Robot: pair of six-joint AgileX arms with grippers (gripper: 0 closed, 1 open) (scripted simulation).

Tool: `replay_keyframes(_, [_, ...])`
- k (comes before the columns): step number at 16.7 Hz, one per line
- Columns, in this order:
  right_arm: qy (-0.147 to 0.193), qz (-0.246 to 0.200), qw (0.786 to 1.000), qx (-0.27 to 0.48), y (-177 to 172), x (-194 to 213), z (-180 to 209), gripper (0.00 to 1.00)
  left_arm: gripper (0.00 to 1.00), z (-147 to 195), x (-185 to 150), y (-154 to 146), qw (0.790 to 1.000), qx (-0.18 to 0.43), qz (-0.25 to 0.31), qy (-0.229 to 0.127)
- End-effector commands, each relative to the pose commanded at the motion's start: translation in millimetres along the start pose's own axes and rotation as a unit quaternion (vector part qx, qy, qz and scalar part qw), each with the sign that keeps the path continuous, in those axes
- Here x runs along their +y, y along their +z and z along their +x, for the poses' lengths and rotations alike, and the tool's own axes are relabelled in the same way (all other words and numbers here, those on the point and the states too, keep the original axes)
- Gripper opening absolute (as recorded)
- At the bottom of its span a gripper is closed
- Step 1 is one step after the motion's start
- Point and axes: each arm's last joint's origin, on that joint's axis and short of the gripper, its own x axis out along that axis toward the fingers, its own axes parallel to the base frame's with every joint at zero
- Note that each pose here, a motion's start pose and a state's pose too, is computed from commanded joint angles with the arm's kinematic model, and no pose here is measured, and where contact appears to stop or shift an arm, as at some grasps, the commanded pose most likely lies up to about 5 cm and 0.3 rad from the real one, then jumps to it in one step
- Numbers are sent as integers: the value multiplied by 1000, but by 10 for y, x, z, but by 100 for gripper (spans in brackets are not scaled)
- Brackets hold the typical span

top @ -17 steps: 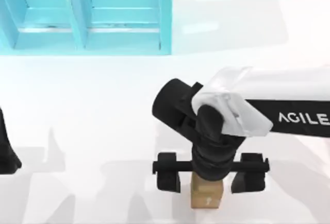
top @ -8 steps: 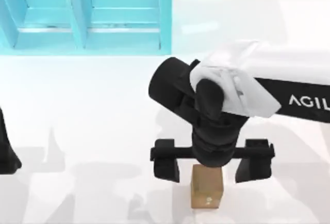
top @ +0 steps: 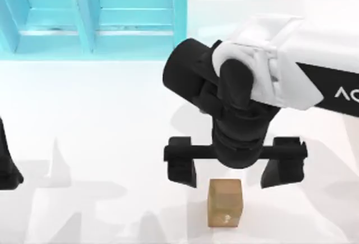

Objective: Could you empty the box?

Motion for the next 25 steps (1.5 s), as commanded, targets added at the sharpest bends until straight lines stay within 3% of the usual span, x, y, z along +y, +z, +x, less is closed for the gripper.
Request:
replay_keyframes(3, [-2, 0, 1000, 2, 107, -45, -6, 100, 100, 0, 0, 0, 1000, 0, 0, 0])
replay_keyframes(7, [-9, -1, 1000, 11, 661, -415, -43, 100, 100, 0, 0, 0, 1000, 0, 0, 0])
replay_keyframes(10, [-8, -2, 1000, 18, 1237, -1098, -94, 100, 100, 0, 0, 0, 1000, 0, 0, 0])
replay_keyframes(14, [0, -3, 1000, 21, 1737, -2511, -192, 100, 100, 0, 0, 0, 1000, 0, 0, 0])
replay_keyframes(19, [5, -3, 1000, 10, 1617, -4025, -340, 100, 100, 0, 0, 0, 1000, 0, 0, 0])
replay_keyframes(22, [3, -3, 1000, 3, 1469, -4432, -404, 100, 100, 0, 0, 0, 1000, 0, 0, 0])
replay_keyframes(25, [2, -3, 1000, 1, 1438, -4499, -419, 100, 100, 0, 0, 0, 1000, 0, 0, 0])
